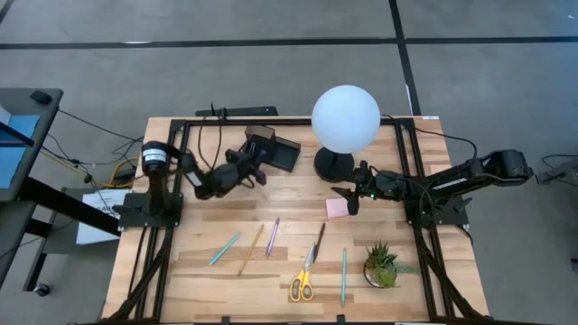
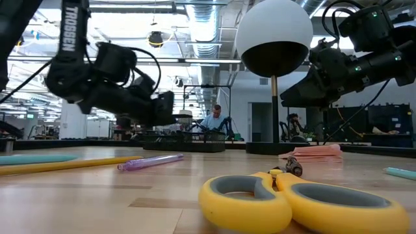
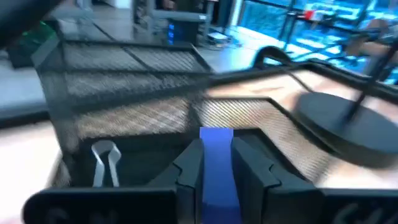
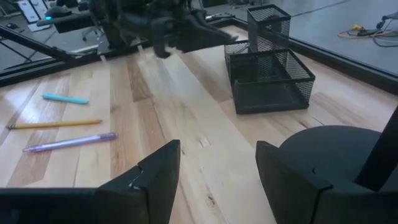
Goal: Pick and place office supplies into organizer
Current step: Put the blue eraser into the black desk organizer, then put the pink sticky notes into the black desk organizer
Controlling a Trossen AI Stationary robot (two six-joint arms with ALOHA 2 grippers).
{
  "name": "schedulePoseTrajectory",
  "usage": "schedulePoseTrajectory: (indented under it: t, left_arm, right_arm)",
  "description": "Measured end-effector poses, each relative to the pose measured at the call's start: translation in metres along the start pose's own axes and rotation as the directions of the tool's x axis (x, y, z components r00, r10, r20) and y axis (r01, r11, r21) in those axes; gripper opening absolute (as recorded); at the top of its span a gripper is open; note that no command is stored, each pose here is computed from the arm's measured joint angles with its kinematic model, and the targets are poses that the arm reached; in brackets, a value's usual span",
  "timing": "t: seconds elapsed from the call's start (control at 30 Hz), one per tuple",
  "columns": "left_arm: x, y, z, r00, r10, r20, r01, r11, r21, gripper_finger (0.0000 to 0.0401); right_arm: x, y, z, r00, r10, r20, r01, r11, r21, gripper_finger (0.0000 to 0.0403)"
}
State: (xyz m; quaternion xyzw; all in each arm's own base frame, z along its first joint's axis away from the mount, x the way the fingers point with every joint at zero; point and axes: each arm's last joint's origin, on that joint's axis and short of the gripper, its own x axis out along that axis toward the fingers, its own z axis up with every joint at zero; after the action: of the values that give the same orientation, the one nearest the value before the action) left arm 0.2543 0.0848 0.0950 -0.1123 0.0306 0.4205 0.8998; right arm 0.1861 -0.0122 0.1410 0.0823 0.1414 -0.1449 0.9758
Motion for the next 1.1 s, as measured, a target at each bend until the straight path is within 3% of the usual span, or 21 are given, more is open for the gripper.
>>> schedulePoseTrajectory:
  t: [0.33, 0.67, 0.9, 1.1]
  left_arm:
    - [0.037, 0.003, 0.001, 0.981, 0.101, -0.164, -0.078, 0.988, 0.137, 0.0063]
    - [0.061, -0.014, 0.017, 0.971, 0.160, -0.175, -0.119, 0.967, 0.226, 0.0103]
    - [0.076, -0.024, 0.025, 0.922, 0.253, -0.292, -0.151, 0.932, 0.329, 0.0149]
    - [0.087, -0.038, 0.039, 0.884, 0.222, -0.411, -0.088, 0.944, 0.319, 0.0176]
  right_arm:
    - [0.000, 0.000, -0.001, 1.000, 0.000, -0.005, 0.000, 1.000, -0.002, 0.0205]
    - [0.000, 0.000, -0.002, 1.000, -0.002, -0.020, 0.002, 1.000, -0.005, 0.0205]
    - [0.000, -0.001, -0.006, 0.998, -0.010, -0.059, 0.009, 1.000, -0.006, 0.0205]
    - [0.000, -0.001, -0.006, 0.998, -0.010, -0.058, 0.010, 1.000, -0.006, 0.0205]
